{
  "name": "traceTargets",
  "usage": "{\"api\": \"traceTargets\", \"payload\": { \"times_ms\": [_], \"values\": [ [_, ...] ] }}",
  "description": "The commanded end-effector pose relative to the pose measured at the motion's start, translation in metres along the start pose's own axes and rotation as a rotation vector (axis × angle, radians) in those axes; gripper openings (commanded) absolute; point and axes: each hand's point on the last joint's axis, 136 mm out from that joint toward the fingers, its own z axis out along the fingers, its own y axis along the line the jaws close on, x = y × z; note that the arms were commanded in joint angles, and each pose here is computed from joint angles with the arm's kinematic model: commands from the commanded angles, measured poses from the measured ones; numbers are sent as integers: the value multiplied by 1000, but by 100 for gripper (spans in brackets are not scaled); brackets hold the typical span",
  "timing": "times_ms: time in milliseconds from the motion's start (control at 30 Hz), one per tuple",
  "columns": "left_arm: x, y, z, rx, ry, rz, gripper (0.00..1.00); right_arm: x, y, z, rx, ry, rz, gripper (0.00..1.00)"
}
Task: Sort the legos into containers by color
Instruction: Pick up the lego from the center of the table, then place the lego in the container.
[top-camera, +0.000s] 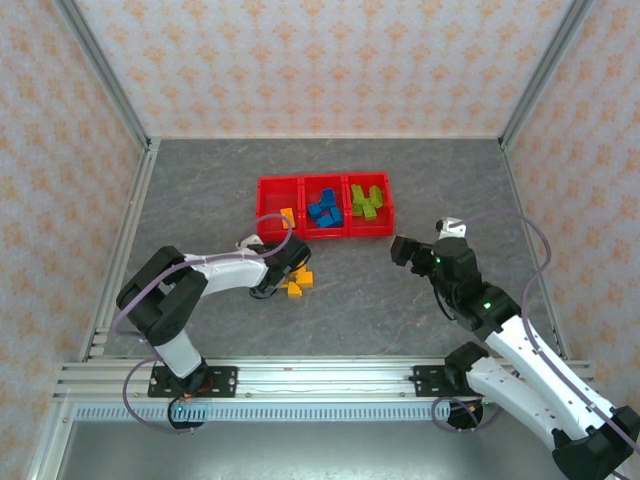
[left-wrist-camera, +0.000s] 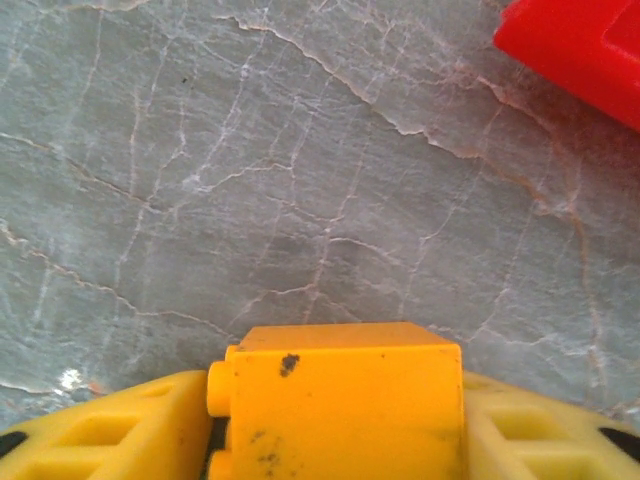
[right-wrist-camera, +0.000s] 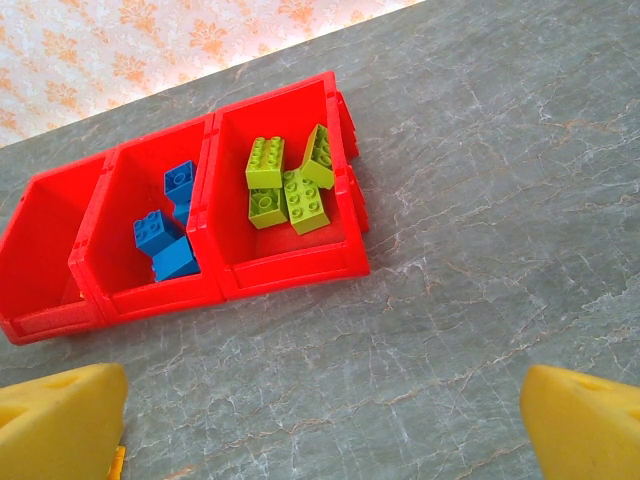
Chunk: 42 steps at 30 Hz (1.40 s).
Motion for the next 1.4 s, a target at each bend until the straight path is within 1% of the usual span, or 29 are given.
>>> {"api": "traceTargets", "payload": {
  "times_ms": [0, 67, 233, 267, 333, 400, 500, 567, 633, 767, 833, 900, 1000, 1067, 1167, 1267, 1367],
  "values": [
    [5, 3, 12, 12, 28, -4, 52, -1, -5, -2, 21, -16, 13, 100],
    [2, 7, 13, 6, 25, -3, 51, -2, -4, -3, 20, -18, 14, 100],
    [-9, 21, 10, -1, -4, 11, 40, -1, -5, -2, 24, -17, 13, 100],
    [-12, 20, 8, 12, -12, 15, 38, -1, -5, -2, 23, -17, 15, 100],
    [-17, 17, 1, 57, -32, 22, 32, 0, -6, -1, 28, -14, 13, 100],
    [-22, 15, -7, 104, -50, 26, 28, 0, -6, -1, 29, -15, 15, 100],
    [-34, 16, -24, 140, -90, 29, 26, 0, -6, 0, 32, -13, 13, 100],
    [-47, 20, -39, 131, -129, 34, 26, 0, -7, 0, 35, -14, 13, 100],
    [-60, 17, -56, 147, -163, 44, 26, 1, -7, 0, 37, -13, 13, 100],
    [-83, -14, -88, 256, -196, 97, 27, 2, -9, 3, 50, -2, 7, 100],
    [-89, -35, -96, 299, -195, 166, 32, 3, -9, 4, 53, 4, 3, 100],
    [-92, -56, -93, 319, -163, 242, 32, 4, -6, 5, 36, 5, 0, 100],
    [-98, -77, -78, 273, -118, 333, 32, 5, -6, 6, 36, 6, 0, 100],
    [-106, -88, -70, 238, -117, 379, 32, 4, -8, 5, 51, 5, 0, 100],
    [-116, -102, -57, 228, -101, 416, 33, 2, -10, 3, 61, -8, 5, 100],
    [-126, -108, -40, 216, -66, 414, 33, 0, -10, 2, 59, -19, 7, 100],
    [-139, -112, -29, 189, -80, 418, 35, -1, -12, 2, 67, -23, 7, 100]
  ]
}}
